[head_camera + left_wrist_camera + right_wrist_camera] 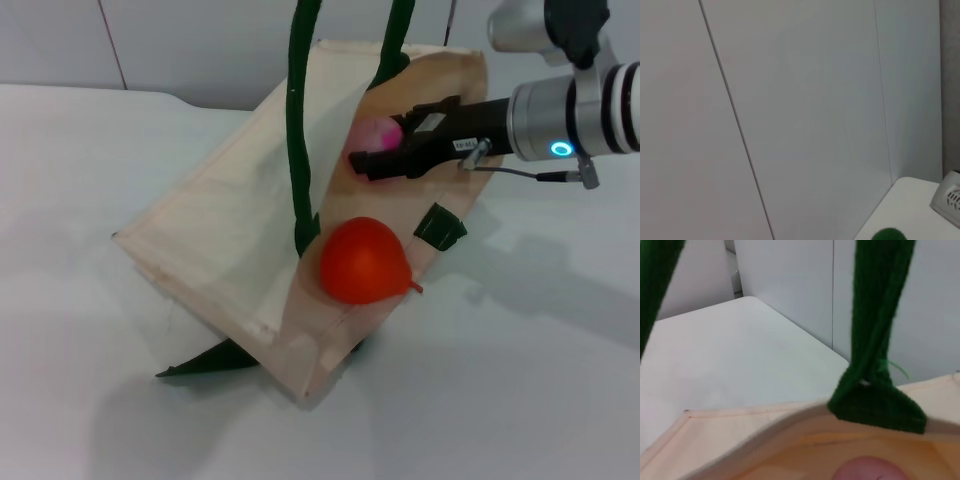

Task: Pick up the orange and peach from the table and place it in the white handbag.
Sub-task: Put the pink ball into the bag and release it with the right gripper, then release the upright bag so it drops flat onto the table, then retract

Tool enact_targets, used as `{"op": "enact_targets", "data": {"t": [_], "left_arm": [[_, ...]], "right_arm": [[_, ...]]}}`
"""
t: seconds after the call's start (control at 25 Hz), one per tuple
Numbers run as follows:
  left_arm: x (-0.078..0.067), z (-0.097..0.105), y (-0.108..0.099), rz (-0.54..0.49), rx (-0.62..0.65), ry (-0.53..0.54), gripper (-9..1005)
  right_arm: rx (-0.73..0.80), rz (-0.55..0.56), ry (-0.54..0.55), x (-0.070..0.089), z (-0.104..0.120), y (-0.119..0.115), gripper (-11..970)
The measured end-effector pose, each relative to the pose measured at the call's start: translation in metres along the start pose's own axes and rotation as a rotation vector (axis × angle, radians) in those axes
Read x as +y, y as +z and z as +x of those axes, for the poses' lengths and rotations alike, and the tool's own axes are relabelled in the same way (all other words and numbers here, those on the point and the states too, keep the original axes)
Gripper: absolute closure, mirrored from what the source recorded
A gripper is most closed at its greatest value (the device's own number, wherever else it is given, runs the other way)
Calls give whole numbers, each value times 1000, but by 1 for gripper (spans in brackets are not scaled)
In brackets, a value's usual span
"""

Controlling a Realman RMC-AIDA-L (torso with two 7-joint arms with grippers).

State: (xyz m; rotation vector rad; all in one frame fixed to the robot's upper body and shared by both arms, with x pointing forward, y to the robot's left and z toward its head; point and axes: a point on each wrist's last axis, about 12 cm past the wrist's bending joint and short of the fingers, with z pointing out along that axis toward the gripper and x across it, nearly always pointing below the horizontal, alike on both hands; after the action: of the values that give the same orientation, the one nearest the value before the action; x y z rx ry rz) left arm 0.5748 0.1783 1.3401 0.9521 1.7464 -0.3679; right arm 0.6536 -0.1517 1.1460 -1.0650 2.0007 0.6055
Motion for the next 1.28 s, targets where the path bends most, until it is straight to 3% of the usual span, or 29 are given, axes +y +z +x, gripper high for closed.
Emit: {"op": "enact_targets", "data": {"t": [0.44,0.84,1.28], "left_arm": [[-1,-2,1,2,-5,5,782],[3,3,-2,-14,4,-4,779],[26,24,-20,-112,4,-71,775]], "right_arm": [[3,5,19,-2,1,2,98],[23,10,42,-5,1,4,80],[98,36,167,-33,35,-37,82]]}}
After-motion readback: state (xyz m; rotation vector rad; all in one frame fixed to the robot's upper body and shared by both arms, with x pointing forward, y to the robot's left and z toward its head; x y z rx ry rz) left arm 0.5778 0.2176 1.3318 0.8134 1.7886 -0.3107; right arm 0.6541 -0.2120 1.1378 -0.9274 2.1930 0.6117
